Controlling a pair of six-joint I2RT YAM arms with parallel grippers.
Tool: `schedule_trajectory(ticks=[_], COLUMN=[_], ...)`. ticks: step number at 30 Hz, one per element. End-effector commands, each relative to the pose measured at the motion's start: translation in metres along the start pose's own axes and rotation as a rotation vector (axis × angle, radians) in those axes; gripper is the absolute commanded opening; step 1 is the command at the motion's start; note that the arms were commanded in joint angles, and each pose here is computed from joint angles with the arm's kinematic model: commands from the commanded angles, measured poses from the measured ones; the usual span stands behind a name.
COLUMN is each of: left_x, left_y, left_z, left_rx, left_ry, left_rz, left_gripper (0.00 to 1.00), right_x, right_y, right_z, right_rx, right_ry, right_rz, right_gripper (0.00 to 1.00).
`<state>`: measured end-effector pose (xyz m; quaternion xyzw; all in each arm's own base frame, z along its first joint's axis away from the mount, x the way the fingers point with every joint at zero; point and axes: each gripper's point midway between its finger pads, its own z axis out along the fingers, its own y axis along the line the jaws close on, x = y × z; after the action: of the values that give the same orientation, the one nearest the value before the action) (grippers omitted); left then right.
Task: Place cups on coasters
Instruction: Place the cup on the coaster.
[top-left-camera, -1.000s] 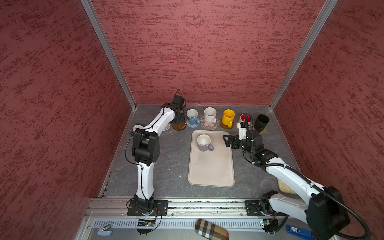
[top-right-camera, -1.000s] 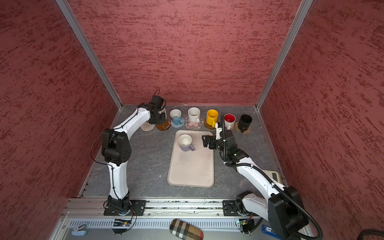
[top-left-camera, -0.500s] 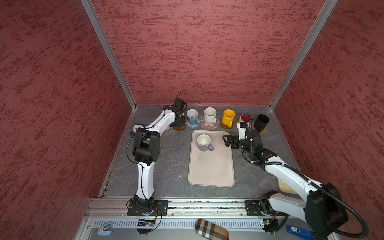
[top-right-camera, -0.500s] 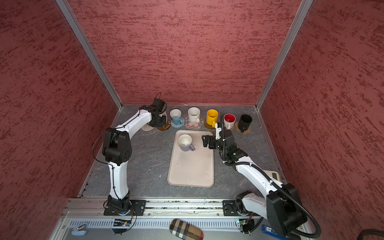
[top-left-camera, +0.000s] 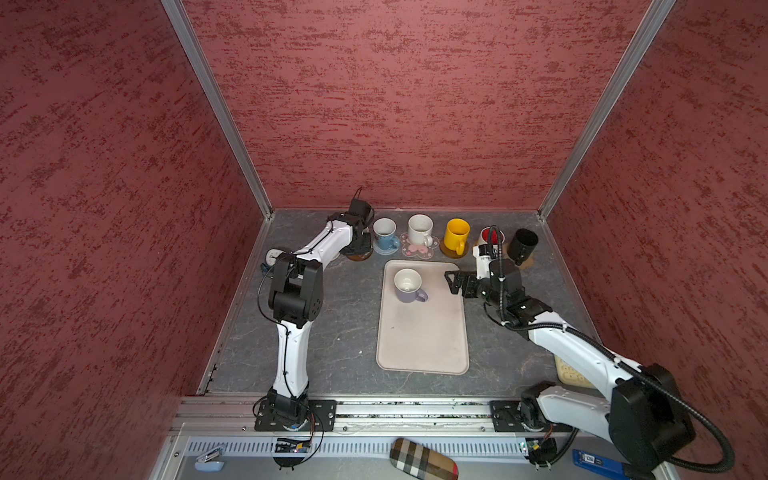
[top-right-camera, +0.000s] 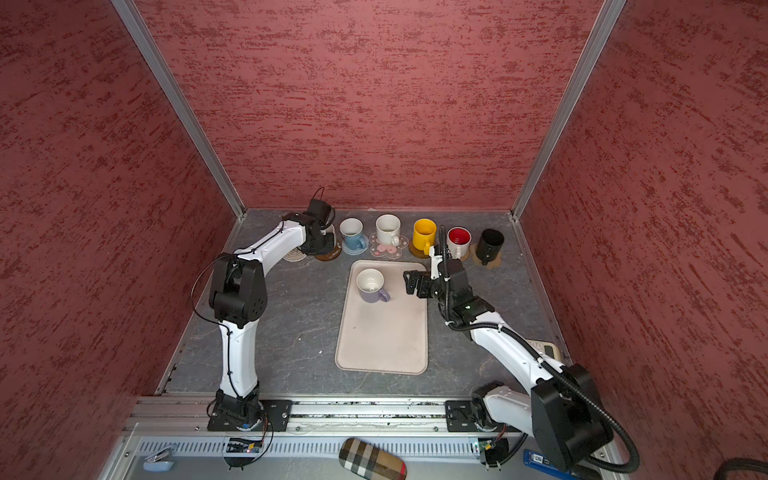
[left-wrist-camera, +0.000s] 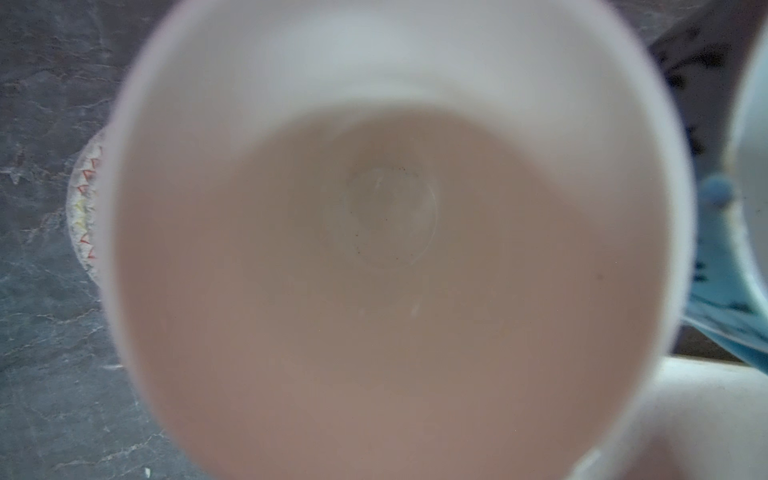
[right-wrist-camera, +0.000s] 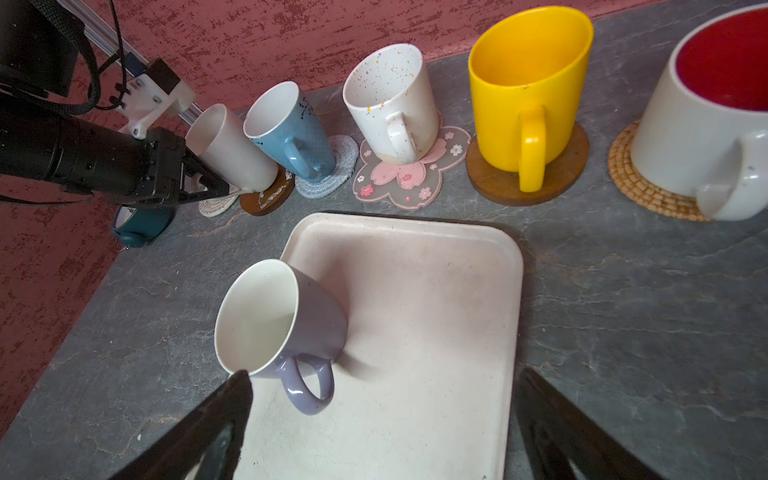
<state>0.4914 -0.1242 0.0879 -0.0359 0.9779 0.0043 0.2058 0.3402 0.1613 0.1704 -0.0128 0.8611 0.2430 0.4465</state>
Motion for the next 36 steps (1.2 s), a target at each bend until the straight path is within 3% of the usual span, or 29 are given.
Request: schedule_trajectory(ticks=[1,11,19,23,29,36], left_x=[-0.013,-0.006,-0.005,-0.009,-0.019,-0.026], left_y=[0.002,0.004,0.005,0.009,0.012,0.011], left_z=[-0.004,-0.003,-0.001,-0.004,-0.025,-0.088], left_rx=[-0.004,-0.016,-0.024,-0.043,-0.033,0.022], left_ry=[-0.059,-0.056,-0.05,-0.06,-0.1,-0.182], left_rz=[-0.019,-0.017,-0.015,-0.014,-0.025,-0.05], left_gripper=[0.0,0.0,0.48,0.64,0.73,0.77], right_x=[-0.017,-0.016,-0.017,-0.017,-0.018,-0.012], right_y=[0.005,0.007,0.007,0.008,0.007,0.012], right_z=[0.0,0.001,0.001,0.001,-0.002,-0.003], right_rx=[-0.017,-0.026,-0.026,-0.028,-0.02,-0.046], right_ry=[-0.047,-0.04,-0.04,-0.04,-0.036,0.005], right_rz=[-0.008,-0.003,-0.003,-0.004,-0.011,-0.01], right_gripper=[0.99,0.99,0.99,0.99,0.99,0.93])
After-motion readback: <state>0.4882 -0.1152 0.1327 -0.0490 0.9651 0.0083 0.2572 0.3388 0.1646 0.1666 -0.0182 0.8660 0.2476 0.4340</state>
